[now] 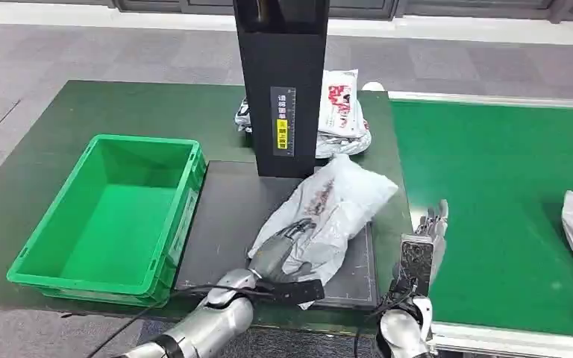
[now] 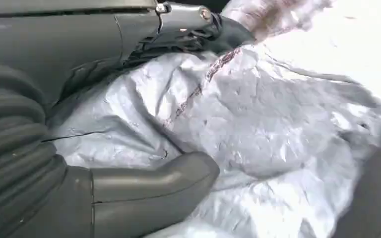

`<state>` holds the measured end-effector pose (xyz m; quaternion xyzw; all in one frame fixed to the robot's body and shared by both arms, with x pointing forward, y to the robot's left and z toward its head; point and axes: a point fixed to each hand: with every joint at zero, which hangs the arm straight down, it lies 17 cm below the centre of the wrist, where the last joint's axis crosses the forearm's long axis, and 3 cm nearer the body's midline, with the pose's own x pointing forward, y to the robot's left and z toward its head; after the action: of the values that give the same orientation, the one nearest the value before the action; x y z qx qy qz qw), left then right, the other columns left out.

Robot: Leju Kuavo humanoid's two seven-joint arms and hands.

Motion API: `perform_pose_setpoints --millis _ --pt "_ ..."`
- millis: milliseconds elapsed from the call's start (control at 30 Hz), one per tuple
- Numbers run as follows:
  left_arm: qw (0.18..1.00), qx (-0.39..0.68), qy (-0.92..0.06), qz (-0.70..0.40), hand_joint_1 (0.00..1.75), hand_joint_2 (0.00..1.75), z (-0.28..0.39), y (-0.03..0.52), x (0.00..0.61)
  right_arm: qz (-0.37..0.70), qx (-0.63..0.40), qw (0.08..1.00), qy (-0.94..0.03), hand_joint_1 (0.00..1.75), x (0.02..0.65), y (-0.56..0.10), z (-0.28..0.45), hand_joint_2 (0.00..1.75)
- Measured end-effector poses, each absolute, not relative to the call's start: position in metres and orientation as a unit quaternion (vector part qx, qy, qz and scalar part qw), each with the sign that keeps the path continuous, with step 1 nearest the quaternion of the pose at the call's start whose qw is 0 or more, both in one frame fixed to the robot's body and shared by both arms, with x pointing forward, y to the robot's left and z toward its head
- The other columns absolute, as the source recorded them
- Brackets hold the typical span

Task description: Moved the parcel from conveyor to table for the left to box.

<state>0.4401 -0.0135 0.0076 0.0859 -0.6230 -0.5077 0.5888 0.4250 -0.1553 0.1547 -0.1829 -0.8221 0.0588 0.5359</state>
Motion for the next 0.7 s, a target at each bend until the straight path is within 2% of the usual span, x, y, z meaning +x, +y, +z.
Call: perform_pose_setpoints --millis 133,533,567,700 --pt "0.577 0.089 -0.563 -0.585 1.68 1.75 0.0 -0.013 0.449 0.069 -0.183 0.528 -0.826 0.0 0.436 -0.147 0.165 0.0" --pt "0.563 0.105 -0.552 -0.606 1.68 1.75 0.008 -0.008 0.463 0.072 -0.183 0.53 -0.825 0.0 0.441 -0.144 0.165 0.0" --pt "0.563 0.105 -0.552 -0.606 1.75 1.75 0.008 -0.009 0.464 0.072 -0.183 0.53 -0.825 0.0 0.441 -0.144 0.165 0.0" --pt "0.561 0.108 -0.549 -0.61 1.75 1.75 0.008 -0.008 0.465 0.073 -0.182 0.531 -0.825 0.0 0.441 -0.143 0.164 0.0"
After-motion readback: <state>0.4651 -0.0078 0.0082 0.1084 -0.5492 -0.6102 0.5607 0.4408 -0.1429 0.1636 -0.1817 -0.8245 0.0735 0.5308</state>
